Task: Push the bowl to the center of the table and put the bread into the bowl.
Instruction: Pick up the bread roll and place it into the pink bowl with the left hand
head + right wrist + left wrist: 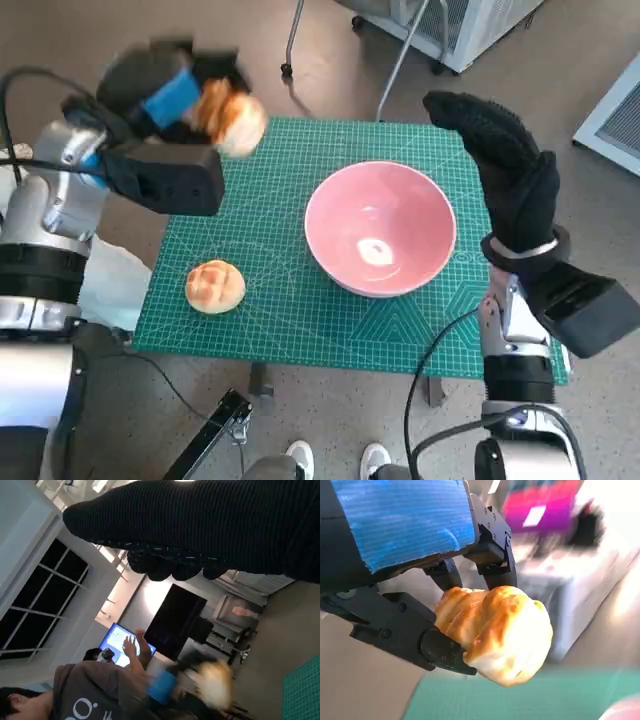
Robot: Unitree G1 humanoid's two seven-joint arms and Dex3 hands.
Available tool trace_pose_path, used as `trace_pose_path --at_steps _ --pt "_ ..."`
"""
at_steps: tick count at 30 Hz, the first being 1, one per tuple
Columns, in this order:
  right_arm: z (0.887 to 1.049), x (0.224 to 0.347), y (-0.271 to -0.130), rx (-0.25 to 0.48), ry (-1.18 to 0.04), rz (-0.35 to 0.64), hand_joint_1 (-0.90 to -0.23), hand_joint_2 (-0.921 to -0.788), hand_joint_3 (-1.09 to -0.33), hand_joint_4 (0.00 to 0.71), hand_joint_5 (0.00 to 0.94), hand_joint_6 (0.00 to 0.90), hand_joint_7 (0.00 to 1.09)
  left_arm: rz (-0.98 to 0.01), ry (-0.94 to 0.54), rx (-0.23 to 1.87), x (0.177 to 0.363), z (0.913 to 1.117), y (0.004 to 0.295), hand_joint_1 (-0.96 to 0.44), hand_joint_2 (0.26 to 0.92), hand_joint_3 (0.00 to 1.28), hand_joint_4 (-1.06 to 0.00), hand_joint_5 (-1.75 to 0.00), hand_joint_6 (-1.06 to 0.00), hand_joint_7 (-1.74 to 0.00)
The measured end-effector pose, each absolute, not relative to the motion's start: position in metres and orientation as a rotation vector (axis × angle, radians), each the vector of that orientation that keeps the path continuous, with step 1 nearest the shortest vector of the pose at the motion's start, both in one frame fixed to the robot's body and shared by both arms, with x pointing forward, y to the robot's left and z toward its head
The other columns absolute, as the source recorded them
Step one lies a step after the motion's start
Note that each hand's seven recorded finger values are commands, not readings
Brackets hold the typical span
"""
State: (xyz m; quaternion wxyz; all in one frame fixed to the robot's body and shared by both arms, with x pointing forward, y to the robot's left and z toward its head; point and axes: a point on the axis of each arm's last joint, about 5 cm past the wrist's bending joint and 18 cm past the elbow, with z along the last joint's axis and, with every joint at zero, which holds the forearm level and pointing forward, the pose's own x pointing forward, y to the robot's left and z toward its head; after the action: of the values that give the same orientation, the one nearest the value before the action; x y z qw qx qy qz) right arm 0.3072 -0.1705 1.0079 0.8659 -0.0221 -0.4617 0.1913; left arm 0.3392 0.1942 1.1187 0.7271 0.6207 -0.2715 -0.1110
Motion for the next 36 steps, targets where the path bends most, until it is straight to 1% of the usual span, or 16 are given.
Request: trace_pose_path --at_steps 3,5,9,15,19,20,21,23,27,28,29,30,31,32,34,36 --pt "1.008 0.307 -0.170 -0.046 -0.967 0.401 -0.706 -0.921 -0.756 0.291 0.003 -0.001 0.89 -0.302 -0.720 1.329 0.333 1.122 0.177 0.00 0.920 0.11 -0.58 -1.23 -0.63 -1.21" --pt "1.008 0.307 -0.169 -0.044 -0.966 0.403 -0.706 -0.921 -0.756 0.291 0.003 -0.001 0.89 -0.368 -0.777 1.309 0.331 1.119 0.165 0.00 0.920 0.11 -0.58 -1.25 -0.64 -1.20" --pt "1.007 0.307 -0.169 -0.040 -0.965 0.405 -0.707 -0.921 -0.757 0.290 0.002 -0.001 0.89 -0.485 -0.826 1.298 0.331 1.109 0.147 0.00 0.920 0.12 -0.57 -1.26 -0.63 -1.20" --pt "1.007 0.307 -0.170 -0.028 -0.967 0.403 -0.708 -0.921 -0.755 0.290 0.002 -0.001 0.89 -0.606 -0.828 1.268 0.335 1.090 0.125 0.00 0.920 0.14 -0.54 -1.29 -0.60 -1.24" --pt "1.007 0.307 -0.171 -0.028 -0.967 0.402 -0.696 -0.921 -0.755 0.293 0.004 -0.001 0.89 -0.664 -0.824 1.278 0.337 1.074 0.110 0.00 0.921 0.15 -0.54 -1.25 -0.59 -1.28" --pt "1.007 0.307 -0.171 -0.028 -0.967 0.401 -0.695 -0.921 -0.755 0.293 0.004 -0.001 0.89 -0.679 -0.821 1.283 0.337 1.069 0.106 0.00 0.921 0.15 -0.54 -1.24 -0.59 -1.28" --pt "1.007 0.307 -0.171 -0.028 -0.967 0.402 -0.693 -0.921 -0.755 0.293 0.004 -0.001 0.89 -0.692 -0.816 1.288 0.338 1.064 0.103 0.00 0.921 0.12 -0.57 -1.21 -0.62 -1.26" --pt "1.007 0.307 -0.171 -0.028 -0.967 0.402 -0.690 -0.921 -0.756 0.293 0.004 -0.001 0.89 -0.720 -0.800 1.297 0.338 1.055 0.097 0.00 0.921 0.12 -0.57 -1.21 -0.62 -1.26" --pt "1.006 0.307 -0.171 -0.028 -0.966 0.402 -0.686 -0.921 -0.756 0.294 0.005 -0.001 0.89 -0.763 -0.739 1.312 0.341 1.037 0.091 0.00 0.921 0.16 -0.52 -1.27 -0.58 -1.29" --pt "1.006 0.307 -0.172 -0.028 -0.965 0.401 -0.686 -0.921 -0.757 0.294 0.005 -0.001 0.89 -0.772 -0.716 1.313 0.342 1.033 0.090 -0.01 0.916 0.17 -0.42 -1.02 -0.45 -1.10" --pt "1.005 0.307 -0.172 -0.028 -0.964 0.401 -0.686 -0.921 -0.757 0.294 0.005 -0.001 0.89 -0.783 -0.679 1.314 0.343 1.030 0.090 -0.01 0.909 0.16 -0.34 -0.86 -0.36 -0.97" --pt "1.005 0.306 -0.172 -0.028 -0.963 0.400 -0.686 -0.921 -0.758 0.294 0.005 -0.001 0.89 -0.799 -0.626 1.317 0.344 1.028 0.089 -0.01 0.904 0.14 -0.25 -0.58 -0.23 -0.78" --pt "1.005 0.306 -0.172 -0.028 -0.963 0.400 -0.686 -0.921 -0.759 0.294 0.005 -0.001 0.89 -0.814 -0.574 1.324 0.345 1.027 0.089 -0.01 0.905 0.13 -0.23 -0.48 -0.18 -0.71" --pt "1.004 0.306 -0.172 -0.029 -0.962 0.400 -0.688 -0.921 -0.759 0.295 0.005 -0.001 0.89 -0.828 -0.512 1.331 0.346 1.026 0.089 -0.01 0.879 0.09 -0.15 -0.30 -0.12 -0.53" --pt "1.004 0.306 -0.172 -0.029 -0.962 0.399 -0.692 -0.921 -0.760 0.295 0.005 -0.001 0.89 -0.846 -0.396 1.353 0.347 1.026 0.090 -0.02 0.845 0.05 -0.06 -0.12 -0.05 -0.35" --pt "1.004 0.306 -0.173 -0.031 -0.963 0.398 -0.694 -0.921 -0.760 0.295 0.005 -0.001 0.89 -0.859 -0.298 1.359 0.348 1.027 0.091 -0.03 0.826 0.04 -0.03 -0.06 -0.02 -0.29"
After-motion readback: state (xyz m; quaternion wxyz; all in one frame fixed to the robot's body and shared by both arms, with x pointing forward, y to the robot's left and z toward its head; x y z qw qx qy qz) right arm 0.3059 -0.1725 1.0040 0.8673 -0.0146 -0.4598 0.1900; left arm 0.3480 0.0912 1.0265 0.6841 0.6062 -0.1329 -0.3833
